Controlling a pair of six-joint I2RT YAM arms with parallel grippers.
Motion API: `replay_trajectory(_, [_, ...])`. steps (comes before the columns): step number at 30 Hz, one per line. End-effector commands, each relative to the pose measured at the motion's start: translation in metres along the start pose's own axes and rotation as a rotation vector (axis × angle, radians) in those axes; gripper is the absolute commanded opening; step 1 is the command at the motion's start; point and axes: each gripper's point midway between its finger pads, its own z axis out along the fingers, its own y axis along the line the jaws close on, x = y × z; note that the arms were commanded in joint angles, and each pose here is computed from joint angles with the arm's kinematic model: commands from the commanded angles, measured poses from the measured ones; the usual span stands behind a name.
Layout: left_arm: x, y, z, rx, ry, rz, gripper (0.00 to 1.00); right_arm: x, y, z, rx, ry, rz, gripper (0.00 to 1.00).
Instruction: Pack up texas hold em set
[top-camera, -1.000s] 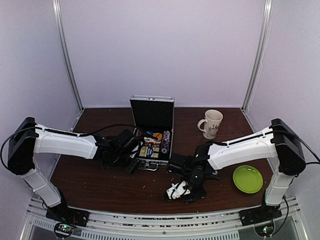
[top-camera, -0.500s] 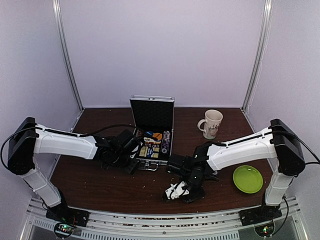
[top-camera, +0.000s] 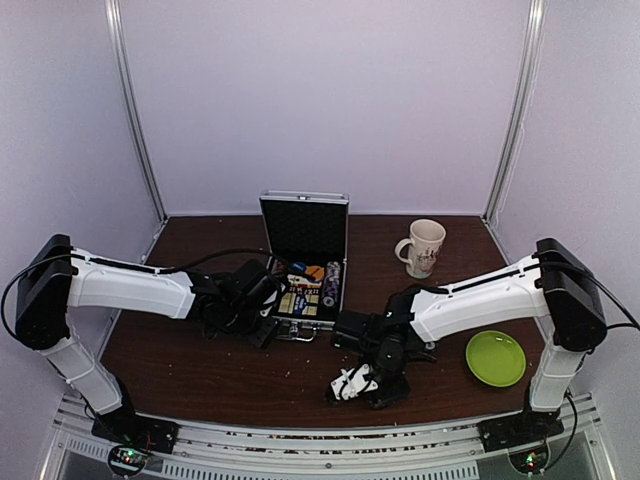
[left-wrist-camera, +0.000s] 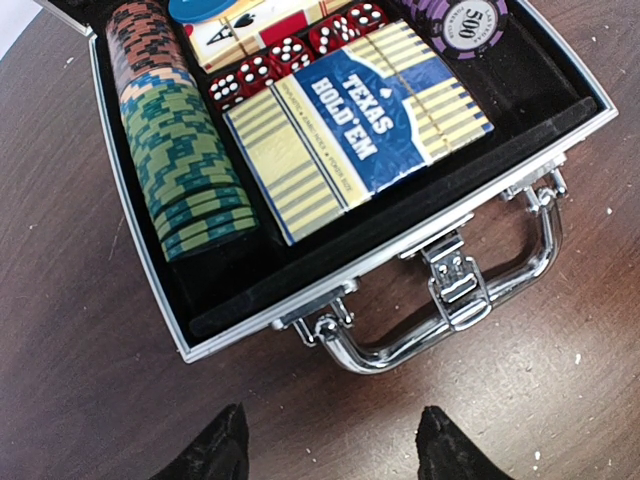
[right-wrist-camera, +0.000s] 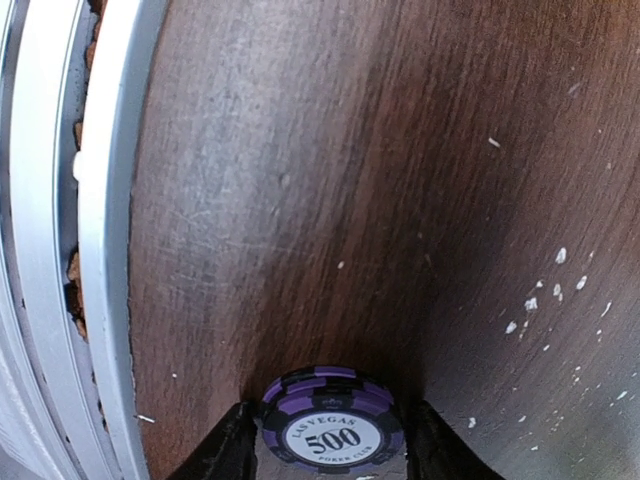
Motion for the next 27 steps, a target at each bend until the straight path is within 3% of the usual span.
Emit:
replay_trajectory(1, [-0.007,-0.002,0.001,0.000,-0.030,-0.007,0.60,0.001,0.007,0.013,-0.048,0.026,-0.009,0.47])
replay_trajectory(14, [-0.007,-0.001,0.001,-0.003,-0.032,-0.008,0.60,0.006,0.000,0.019,-0.004,0.049,0.006,0.26])
replay_trajectory(27, [0.000,0.013,0.000,-0.046,-0.025,-0.062,0.60,-0.008,-0.062,-0.044,0.141,-0.054,0.077,0.24])
